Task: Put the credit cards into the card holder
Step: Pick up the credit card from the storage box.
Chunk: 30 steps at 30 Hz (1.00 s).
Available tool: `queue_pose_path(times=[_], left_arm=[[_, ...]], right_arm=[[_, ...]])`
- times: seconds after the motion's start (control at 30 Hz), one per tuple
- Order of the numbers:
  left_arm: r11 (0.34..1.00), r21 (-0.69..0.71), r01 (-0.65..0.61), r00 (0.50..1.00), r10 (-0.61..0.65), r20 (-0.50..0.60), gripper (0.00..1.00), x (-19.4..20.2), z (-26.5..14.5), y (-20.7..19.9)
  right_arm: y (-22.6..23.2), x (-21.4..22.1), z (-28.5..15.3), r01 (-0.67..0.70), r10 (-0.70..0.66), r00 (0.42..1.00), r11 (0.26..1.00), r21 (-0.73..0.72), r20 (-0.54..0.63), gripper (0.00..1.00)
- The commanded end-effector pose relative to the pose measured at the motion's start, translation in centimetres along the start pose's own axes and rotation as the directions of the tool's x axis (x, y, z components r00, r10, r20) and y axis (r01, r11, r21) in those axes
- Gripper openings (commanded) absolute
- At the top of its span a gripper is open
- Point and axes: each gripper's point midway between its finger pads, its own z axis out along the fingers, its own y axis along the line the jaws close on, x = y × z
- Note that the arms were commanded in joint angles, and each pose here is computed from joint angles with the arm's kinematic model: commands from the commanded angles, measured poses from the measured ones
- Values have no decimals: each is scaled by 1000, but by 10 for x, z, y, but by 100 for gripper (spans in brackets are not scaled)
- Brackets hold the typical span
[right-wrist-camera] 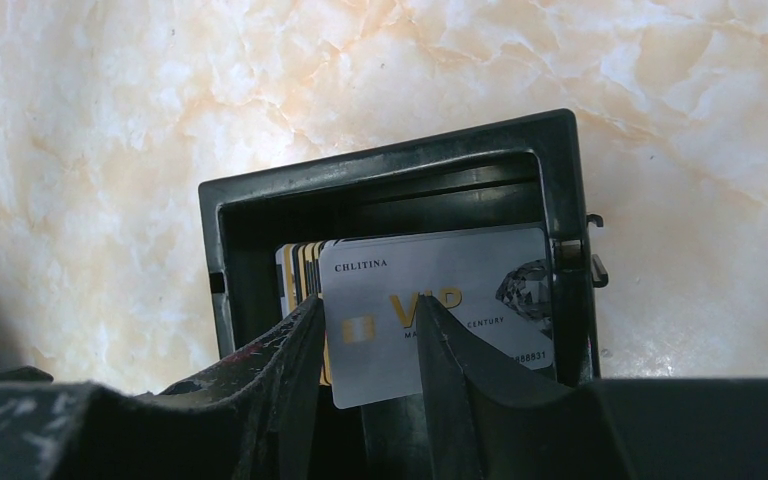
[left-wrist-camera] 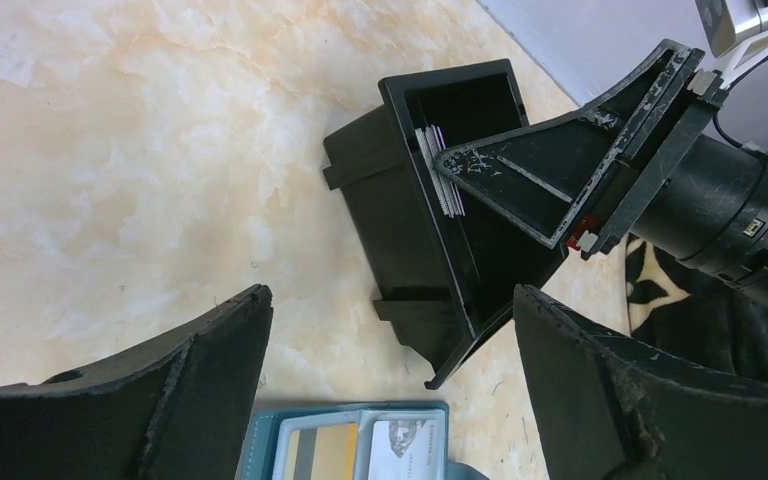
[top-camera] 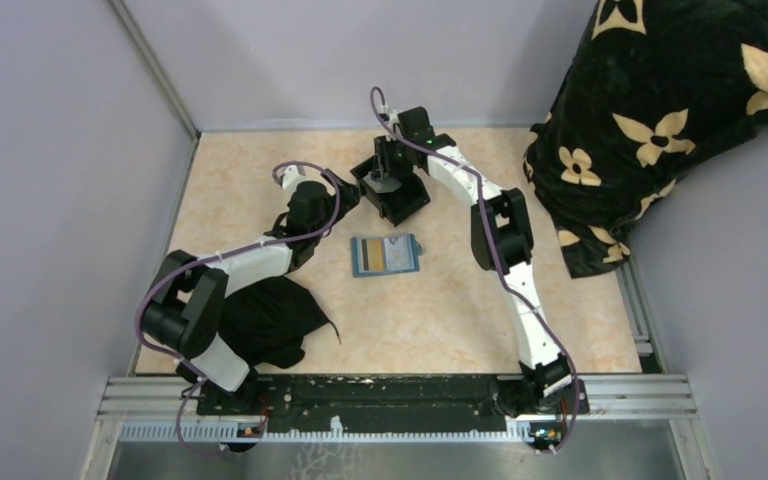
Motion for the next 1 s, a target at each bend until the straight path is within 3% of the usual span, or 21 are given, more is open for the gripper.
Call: queue_pose_path(times=[0.0, 0.97], left_arm=[[1000, 7, 12, 1000, -12, 1, 95, -3, 4, -4], [1000, 14, 22, 1000, -22, -11, 95, 0, 2, -5]], right_arm=[[33, -31, -30, 23, -19, 998, 998, -58, 67, 38], [46, -40, -48, 46, -41, 996, 996, -75, 78, 27]])
